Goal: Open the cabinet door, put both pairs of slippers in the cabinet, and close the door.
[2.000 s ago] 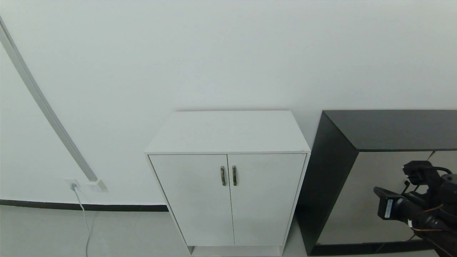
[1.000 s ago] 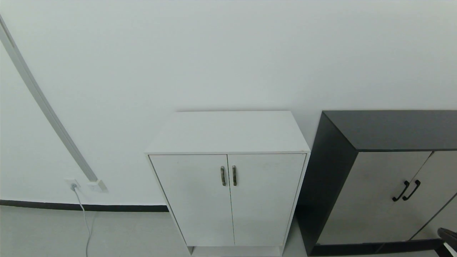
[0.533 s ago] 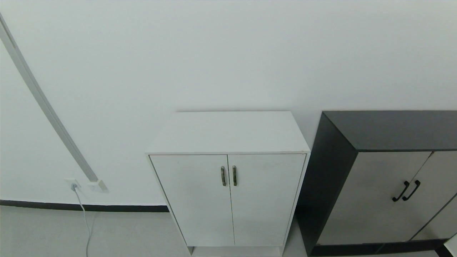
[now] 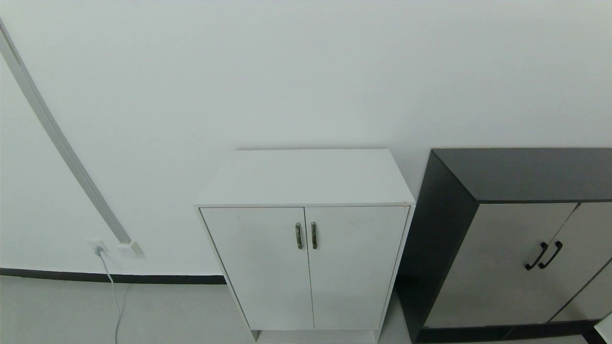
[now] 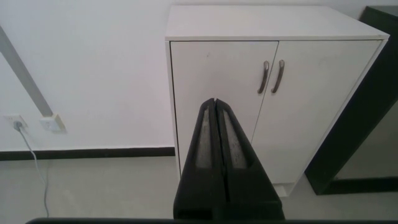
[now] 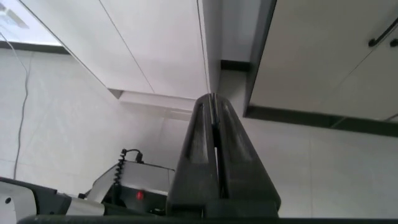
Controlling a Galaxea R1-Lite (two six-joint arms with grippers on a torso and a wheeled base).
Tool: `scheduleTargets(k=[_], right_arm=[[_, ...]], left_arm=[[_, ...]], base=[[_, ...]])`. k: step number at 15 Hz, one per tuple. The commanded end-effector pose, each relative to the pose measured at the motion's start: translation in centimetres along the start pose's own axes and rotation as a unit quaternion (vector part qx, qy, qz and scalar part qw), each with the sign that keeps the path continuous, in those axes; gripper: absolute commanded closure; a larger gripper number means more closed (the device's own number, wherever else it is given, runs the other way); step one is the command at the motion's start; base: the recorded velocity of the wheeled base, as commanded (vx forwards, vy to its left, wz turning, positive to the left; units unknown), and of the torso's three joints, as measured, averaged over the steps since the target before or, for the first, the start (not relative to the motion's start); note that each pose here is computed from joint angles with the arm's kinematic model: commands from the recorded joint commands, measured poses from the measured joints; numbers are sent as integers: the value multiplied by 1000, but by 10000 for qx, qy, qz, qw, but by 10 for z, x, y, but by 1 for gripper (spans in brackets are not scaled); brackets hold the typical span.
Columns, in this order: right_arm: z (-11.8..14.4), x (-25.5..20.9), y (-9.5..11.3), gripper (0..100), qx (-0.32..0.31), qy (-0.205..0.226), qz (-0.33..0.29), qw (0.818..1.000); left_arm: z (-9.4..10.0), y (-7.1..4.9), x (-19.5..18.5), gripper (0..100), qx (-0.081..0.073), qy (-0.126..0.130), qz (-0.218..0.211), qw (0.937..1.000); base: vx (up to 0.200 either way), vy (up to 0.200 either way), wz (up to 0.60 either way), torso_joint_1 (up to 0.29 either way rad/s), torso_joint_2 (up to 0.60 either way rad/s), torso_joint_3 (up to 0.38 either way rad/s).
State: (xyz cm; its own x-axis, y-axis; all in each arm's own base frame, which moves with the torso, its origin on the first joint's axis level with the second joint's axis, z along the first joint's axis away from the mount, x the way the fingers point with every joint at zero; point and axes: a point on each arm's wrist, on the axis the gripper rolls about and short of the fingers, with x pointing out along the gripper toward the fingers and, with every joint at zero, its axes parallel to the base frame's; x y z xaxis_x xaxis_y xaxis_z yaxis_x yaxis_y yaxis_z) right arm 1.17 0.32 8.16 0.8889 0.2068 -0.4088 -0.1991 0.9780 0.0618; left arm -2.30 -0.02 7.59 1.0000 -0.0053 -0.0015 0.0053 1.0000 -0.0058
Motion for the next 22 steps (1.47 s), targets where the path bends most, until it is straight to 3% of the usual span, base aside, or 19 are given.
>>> scheduleTargets(k=[1,3,5,8,11,19,22], right_arm=[[0,1,0,100,-84,110,129,9998],[-3,0,-1,100,-404,46,-105,9991],[-6,-7,-2,100,-348,-408,-190,9984],[-11,-17,-1,100,-118,-1125,-863,9898],[-16,-24,0,100,-123,-1650,-915,9820],[-20,-29,2,100,-56,-2099,-1201,9703],[-20,-29,1,100,396,-2181,-1465,9640]], left_arm=[[0,0,0,100,-2,0,4,10000],[0,0,0,100,-10,0,19,10000],[0,0,0,100,-17,0,88,10000],[0,0,0,100,-10,0,88,10000],[0,0,0,100,-17,0,88,10000],[0,0,0,100,-17,0,88,10000],[0,0,0,100,-2,0,80,10000]], base=[[0,0,0,0,0,0],[0,0,0,0,0,0],[0,0,0,0,0,0],[0,0,0,0,0,0],[0,0,0,0,0,0],[0,0,0,0,0,0],[0,0,0,0,0,0]])
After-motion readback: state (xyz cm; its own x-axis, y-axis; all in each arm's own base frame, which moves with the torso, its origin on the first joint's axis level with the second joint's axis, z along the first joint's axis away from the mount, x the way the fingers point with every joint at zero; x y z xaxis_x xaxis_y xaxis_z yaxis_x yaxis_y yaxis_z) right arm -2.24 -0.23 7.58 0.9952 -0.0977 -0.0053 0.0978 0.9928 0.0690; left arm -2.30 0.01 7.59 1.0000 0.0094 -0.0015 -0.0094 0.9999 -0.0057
